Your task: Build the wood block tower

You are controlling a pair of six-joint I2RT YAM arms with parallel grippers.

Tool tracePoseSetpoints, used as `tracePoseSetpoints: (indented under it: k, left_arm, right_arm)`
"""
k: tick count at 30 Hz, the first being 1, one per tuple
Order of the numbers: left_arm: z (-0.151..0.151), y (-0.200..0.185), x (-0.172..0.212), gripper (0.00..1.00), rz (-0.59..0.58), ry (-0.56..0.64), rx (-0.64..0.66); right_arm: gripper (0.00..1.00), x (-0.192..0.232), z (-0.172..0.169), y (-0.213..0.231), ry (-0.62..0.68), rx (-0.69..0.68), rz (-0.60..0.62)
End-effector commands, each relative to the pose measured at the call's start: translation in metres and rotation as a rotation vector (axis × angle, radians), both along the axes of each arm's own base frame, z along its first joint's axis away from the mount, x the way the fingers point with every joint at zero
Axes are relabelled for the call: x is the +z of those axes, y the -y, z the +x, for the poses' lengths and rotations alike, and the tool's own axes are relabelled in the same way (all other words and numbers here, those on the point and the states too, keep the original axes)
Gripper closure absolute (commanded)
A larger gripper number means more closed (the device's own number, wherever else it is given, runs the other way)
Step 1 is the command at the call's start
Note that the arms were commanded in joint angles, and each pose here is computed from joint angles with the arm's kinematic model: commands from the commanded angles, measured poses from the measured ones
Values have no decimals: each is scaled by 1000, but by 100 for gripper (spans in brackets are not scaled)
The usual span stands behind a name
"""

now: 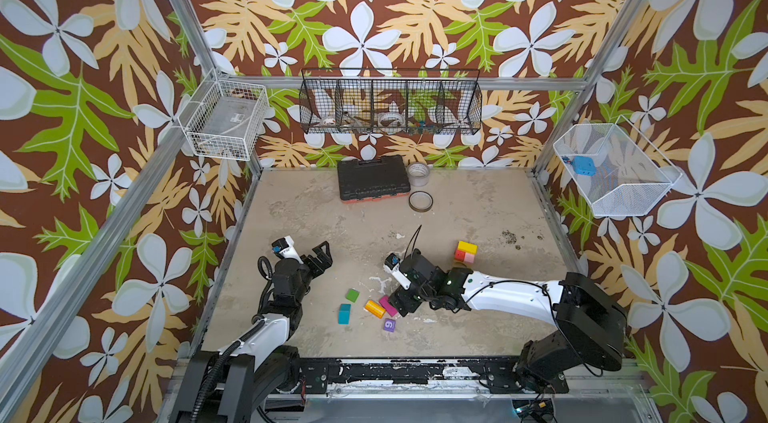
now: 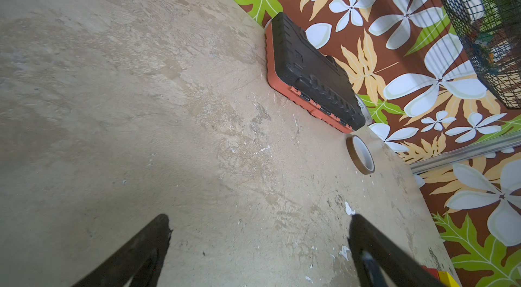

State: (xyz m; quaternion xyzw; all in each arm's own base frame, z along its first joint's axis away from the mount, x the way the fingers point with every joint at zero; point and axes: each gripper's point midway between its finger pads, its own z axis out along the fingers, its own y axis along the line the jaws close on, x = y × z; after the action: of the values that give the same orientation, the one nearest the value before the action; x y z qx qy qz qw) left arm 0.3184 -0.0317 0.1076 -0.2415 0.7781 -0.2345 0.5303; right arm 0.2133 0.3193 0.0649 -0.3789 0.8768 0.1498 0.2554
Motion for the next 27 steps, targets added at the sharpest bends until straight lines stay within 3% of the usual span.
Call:
tracePoseSetpoints:
  k: [1, 16, 23, 27]
  left_arm:
    - [-1, 0, 2, 0, -1, 12, -1]
    - [0, 7, -1, 0, 2, -4, -44]
    - [1, 8, -1, 0, 1, -4, -48]
    - [1, 8, -1, 0, 2, -4, -49]
  right_arm:
    - [12, -4, -1, 3, 15, -42, -13]
    - [17, -41, -21, -16, -3, 25, -114]
    - [25, -49, -20, -10, 3, 6, -143]
    - [36, -53, -19, -5, 8, -5, -158]
